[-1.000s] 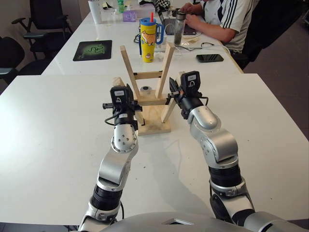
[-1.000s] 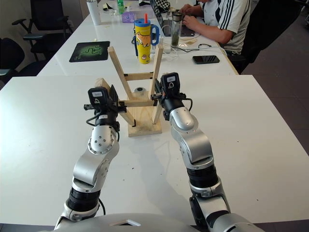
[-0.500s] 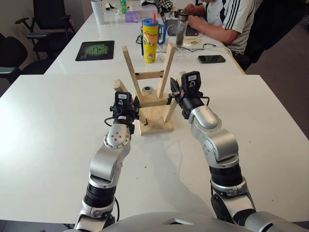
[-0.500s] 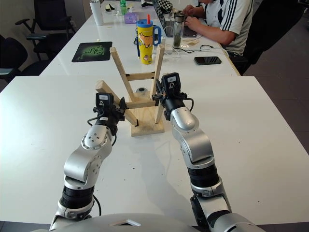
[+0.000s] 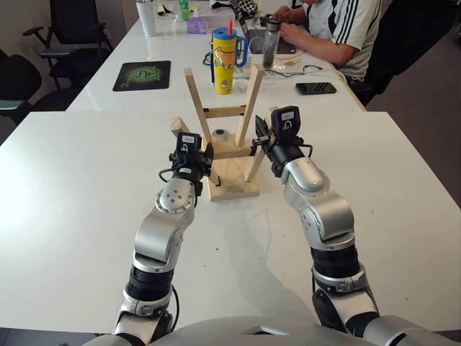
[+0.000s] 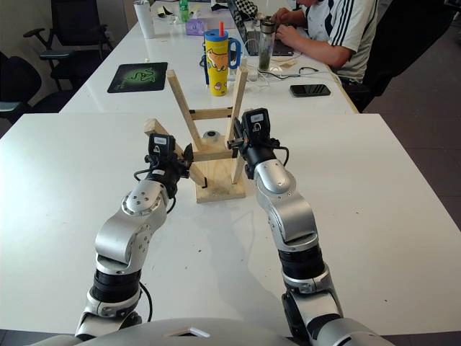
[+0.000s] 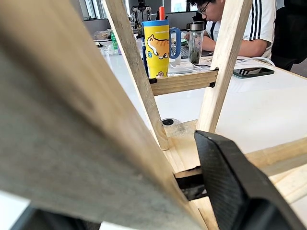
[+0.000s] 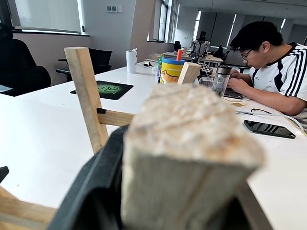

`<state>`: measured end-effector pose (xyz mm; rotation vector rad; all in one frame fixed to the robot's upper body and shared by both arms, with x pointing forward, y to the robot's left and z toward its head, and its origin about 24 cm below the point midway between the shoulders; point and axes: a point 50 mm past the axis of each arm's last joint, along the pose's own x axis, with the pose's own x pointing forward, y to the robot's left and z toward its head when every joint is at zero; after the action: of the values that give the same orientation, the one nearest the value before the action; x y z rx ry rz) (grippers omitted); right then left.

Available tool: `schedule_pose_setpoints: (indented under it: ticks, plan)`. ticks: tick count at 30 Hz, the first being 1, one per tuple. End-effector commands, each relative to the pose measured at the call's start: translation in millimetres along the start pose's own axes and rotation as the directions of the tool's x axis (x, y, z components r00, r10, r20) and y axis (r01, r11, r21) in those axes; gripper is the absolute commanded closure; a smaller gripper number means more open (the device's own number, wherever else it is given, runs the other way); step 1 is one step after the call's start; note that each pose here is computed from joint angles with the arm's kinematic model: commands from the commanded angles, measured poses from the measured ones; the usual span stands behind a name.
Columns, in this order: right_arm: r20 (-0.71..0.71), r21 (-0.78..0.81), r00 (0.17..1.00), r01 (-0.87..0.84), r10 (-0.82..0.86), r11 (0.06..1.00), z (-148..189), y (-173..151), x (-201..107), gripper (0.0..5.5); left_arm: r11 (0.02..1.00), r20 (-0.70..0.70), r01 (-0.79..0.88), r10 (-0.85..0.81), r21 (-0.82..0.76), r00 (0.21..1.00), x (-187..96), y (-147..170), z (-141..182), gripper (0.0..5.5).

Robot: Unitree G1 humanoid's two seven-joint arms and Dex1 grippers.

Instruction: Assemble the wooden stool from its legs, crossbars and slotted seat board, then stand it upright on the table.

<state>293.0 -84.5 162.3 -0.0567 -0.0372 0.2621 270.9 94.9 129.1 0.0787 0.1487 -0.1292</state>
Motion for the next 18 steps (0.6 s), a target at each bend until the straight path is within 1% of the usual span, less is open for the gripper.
schedule_pose_setpoints:
  ticks: [1,4,7,10,12,14,18]
  plan:
    - [-0.096,0.083,0.995,0.004,0.004,0.997,-14,6,-2,4.24,0.998,-0.261,0.022,-0.005,0.061,0.965,4,5,-48,2.75]
    - [-0.116,0.118,0.993,0.028,-0.014,0.993,-16,5,-2,4.24,0.997,-0.165,0.016,-0.004,0.075,0.986,9,8,-30,2.75]
    - [-0.116,0.111,0.993,0.031,-0.018,0.993,-15,6,-2,4.24,0.997,-0.115,0.041,-0.033,0.069,0.993,12,5,-19,2.75]
    - [-0.127,0.113,0.992,0.038,-0.024,0.993,-16,7,-2,4.24,0.994,-0.146,0.095,-0.085,0.06,0.986,10,-4,-25,2.75]
    - [-0.15,0.147,0.988,0.05,-0.028,0.988,-19,7,-2,4.24,0.99,-0.195,0.125,-0.112,0.057,0.974,8,-7,-36,2.75]
    - [-0.178,0.191,0.984,0.068,-0.033,0.979,-23,5,-2,4.24,0.989,-0.217,0.134,-0.118,0.064,0.969,6,-6,-42,2.75]
    - [-0.183,0.228,0.982,0.078,-0.036,0.97,-24,2,-3,4.24,0.987,-0.234,0.149,-0.13,0.065,0.963,3,-3,-47,2.75]
